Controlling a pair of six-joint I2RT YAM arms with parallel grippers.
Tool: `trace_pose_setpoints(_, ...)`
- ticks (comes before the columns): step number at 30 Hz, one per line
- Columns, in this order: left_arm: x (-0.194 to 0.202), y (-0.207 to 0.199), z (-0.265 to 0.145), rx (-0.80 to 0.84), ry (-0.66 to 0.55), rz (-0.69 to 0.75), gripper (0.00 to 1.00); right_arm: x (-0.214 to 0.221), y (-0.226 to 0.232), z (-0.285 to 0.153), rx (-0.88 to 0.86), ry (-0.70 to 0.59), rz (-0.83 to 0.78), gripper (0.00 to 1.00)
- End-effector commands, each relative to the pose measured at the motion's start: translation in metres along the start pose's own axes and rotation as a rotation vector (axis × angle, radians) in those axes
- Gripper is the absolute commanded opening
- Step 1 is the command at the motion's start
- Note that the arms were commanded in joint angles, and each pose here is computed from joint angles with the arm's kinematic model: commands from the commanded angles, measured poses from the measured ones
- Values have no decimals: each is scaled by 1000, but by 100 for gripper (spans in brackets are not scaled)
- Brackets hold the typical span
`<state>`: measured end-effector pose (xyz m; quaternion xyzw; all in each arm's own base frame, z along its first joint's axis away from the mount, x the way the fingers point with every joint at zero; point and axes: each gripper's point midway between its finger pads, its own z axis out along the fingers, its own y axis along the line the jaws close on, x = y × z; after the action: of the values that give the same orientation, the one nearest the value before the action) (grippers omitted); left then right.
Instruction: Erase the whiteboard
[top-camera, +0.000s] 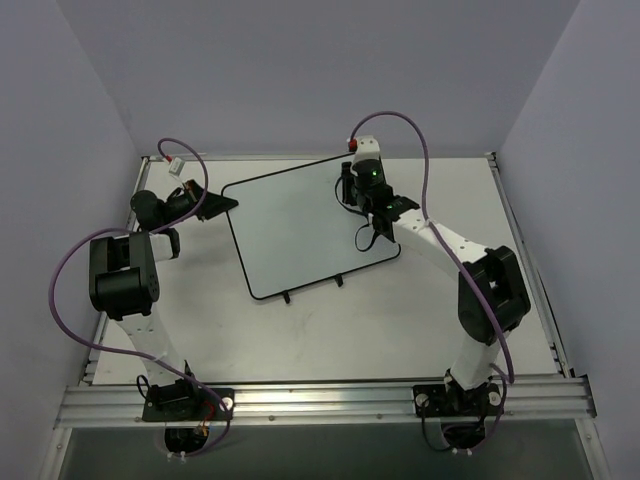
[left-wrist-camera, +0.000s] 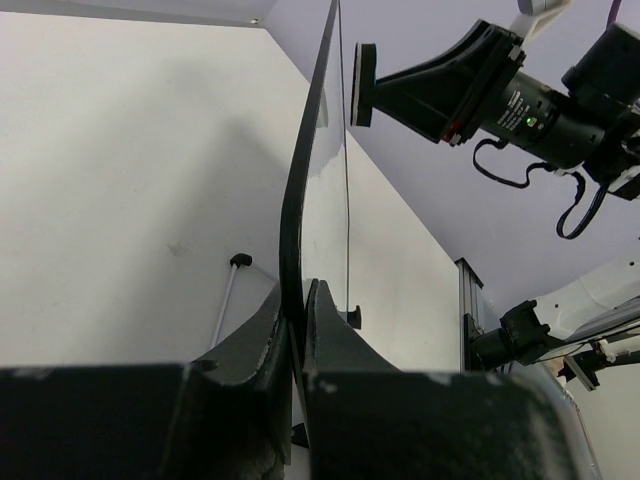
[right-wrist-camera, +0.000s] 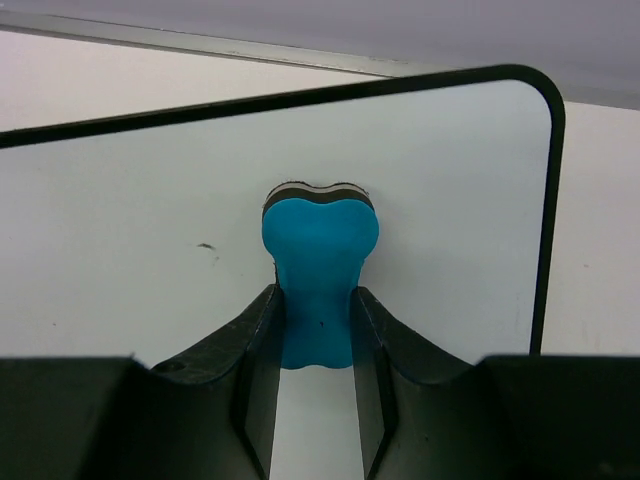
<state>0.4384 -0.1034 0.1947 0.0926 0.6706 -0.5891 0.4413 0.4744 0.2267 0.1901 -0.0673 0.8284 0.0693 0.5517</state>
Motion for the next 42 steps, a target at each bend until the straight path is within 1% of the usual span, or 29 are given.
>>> trace_pose_setpoints(1,-23,-19,-7,65,-35,444,2,-5,14,14,-23,30,-55,0)
trace_pose_setpoints(6,-25,-22,-8,64,-37,454,2,2,56,16,-85,51,-98,0)
trace_pose_setpoints(9,-26,-22,-8,63,-36,455,2,5,73,16,-95,52,-118,0)
trace_pose_setpoints(10,-25,-22,-8,62,-37,455,2,12,82,16,-105,65,-131,0)
trace_pose_setpoints(13,-25,-23,-8,62,-37,456,2,11,94,14,-117,61,-144,0)
trace_pose_setpoints(16,-26,-23,-8,62,-37,460,2,11,95,10,-124,58,-143,0)
trace_pose_setpoints(19,-25,-23,-8,61,-37,458,2,12,80,13,-90,70,-149,0)
trace_pose_setpoints(20,-25,-23,-8,61,-37,458,2,10,64,19,-63,79,-137,0)
trace_pose_setpoints(23,-25,-23,-8,60,-38,457,2,12,36,30,-16,129,-140,0)
trace_pose_setpoints(25,-25,-23,-8,61,-37,460,2,15,10,33,56,164,-146,0)
trace_pose_setpoints(27,-26,-22,-8,56,-34,460,2,9,4,29,66,151,-131,0)
trace_pose_setpoints(28,-26,-21,-9,51,-34,455,2,15,6,27,55,159,-130,0)
trace_pose_setpoints(30,-26,-21,-10,48,-32,456,2,19,22,19,22,158,-137,0)
trace_pose_setpoints(31,-26,-21,-10,48,-32,460,2,16,47,13,-22,129,-147,0)
trace_pose_setpoints(33,-26,-21,-10,46,-29,458,2,20,75,4,-66,115,-156,0)
trace_pose_setpoints(34,-26,-22,-10,46,-27,461,2,25,101,-5,-114,107,-167,0)
trace_pose_setpoints(38,-26,-21,-10,42,-19,450,2,40,153,-24,-215,94,-177,0)
trace_pose_setpoints(41,-27,-22,-10,39,-14,447,2,46,175,-32,-255,94,-193,0)
trace_pose_setpoints(42,-27,-22,-10,38,-13,448,4,45,173,-35,-243,91,-200,0)
